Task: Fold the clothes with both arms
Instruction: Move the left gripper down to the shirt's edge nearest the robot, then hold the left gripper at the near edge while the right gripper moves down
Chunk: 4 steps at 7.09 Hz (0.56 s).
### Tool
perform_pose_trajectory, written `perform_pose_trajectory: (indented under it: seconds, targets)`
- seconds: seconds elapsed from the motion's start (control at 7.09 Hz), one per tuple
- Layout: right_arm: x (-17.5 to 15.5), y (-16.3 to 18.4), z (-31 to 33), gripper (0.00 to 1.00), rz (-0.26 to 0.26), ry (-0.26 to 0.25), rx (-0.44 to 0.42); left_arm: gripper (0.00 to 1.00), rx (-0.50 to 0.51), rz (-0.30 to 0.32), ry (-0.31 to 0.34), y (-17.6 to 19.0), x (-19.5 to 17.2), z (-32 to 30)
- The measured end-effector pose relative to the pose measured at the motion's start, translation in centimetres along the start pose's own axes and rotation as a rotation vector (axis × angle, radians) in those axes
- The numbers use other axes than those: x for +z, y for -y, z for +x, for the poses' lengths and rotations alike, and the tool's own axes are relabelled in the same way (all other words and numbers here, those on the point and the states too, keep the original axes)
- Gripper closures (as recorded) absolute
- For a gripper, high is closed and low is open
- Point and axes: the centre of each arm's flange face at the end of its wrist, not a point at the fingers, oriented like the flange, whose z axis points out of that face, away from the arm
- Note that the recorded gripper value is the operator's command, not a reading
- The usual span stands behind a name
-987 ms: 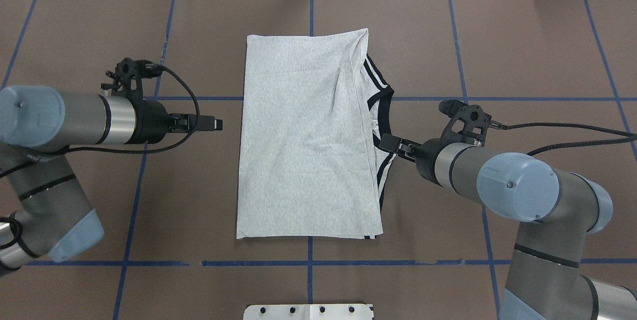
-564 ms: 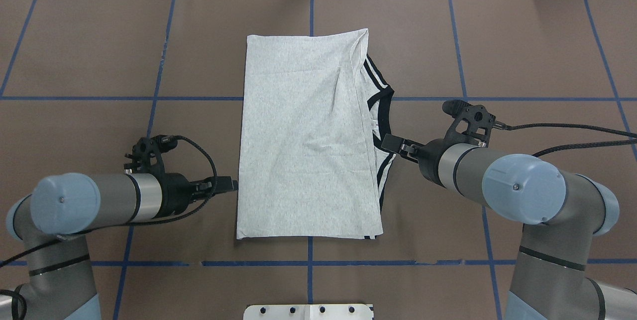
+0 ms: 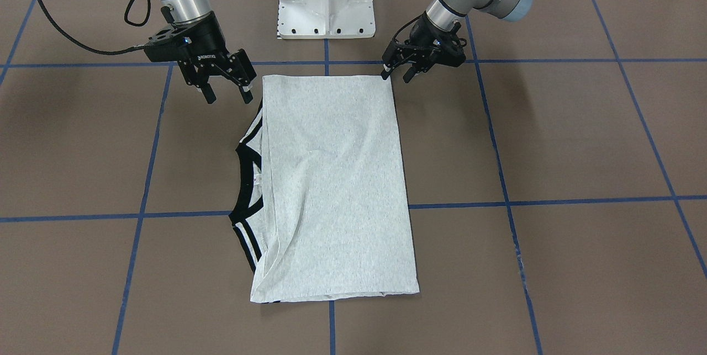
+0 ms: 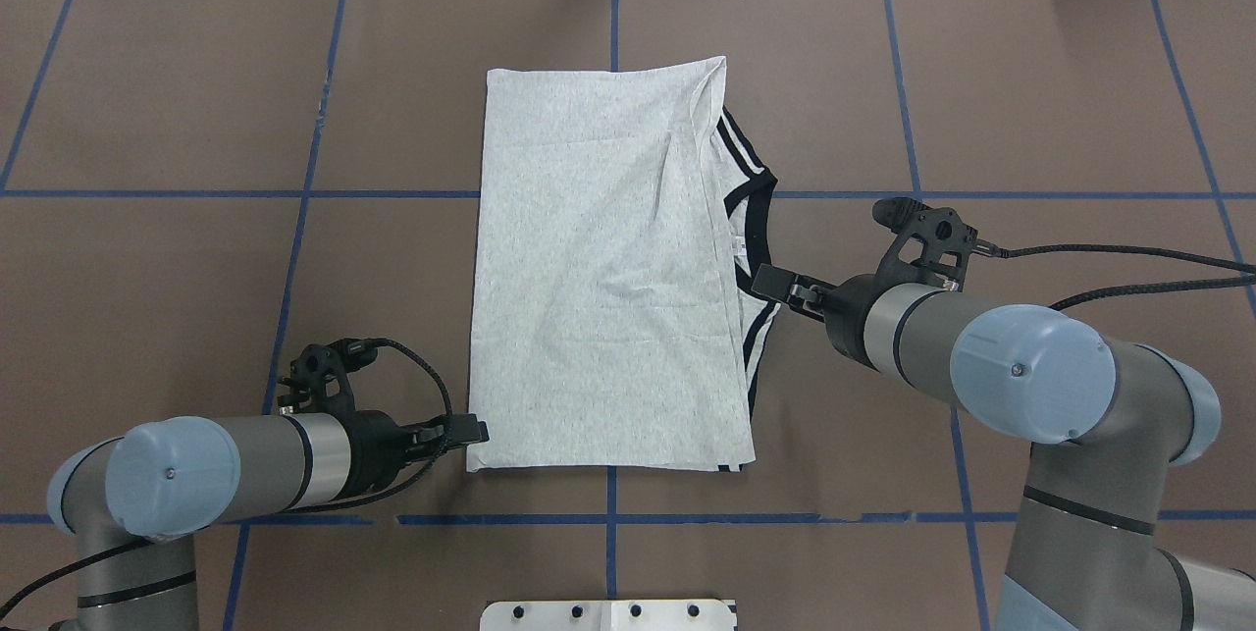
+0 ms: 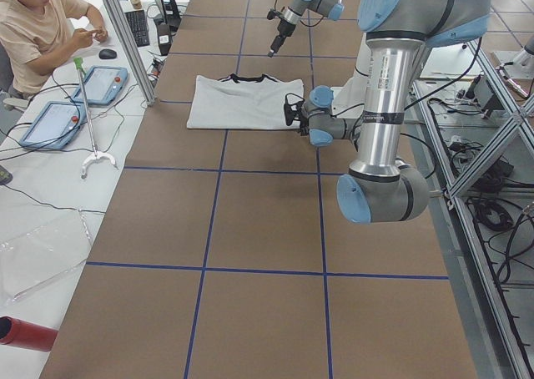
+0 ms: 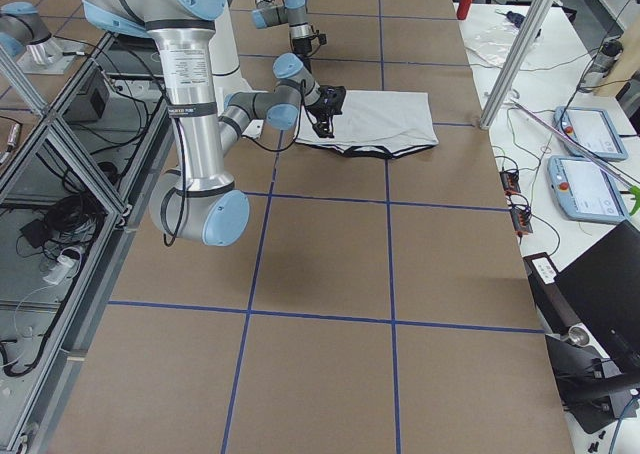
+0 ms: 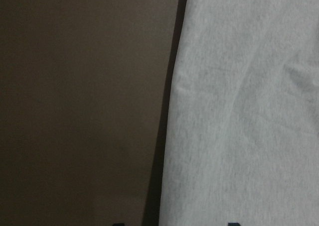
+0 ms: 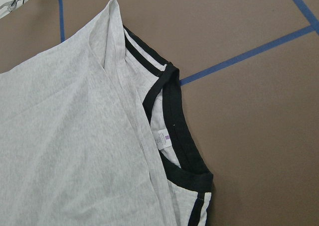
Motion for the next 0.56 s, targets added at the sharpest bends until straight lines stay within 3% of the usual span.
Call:
perform_pose_trajectory:
  seconds: [0.56]
  targets:
    - [0.03,-0.08,0.01,0.0,-0.001,-0.001,0.001,0.33,-0.01,0.004,-0.004,-0.68,1.26,0.72]
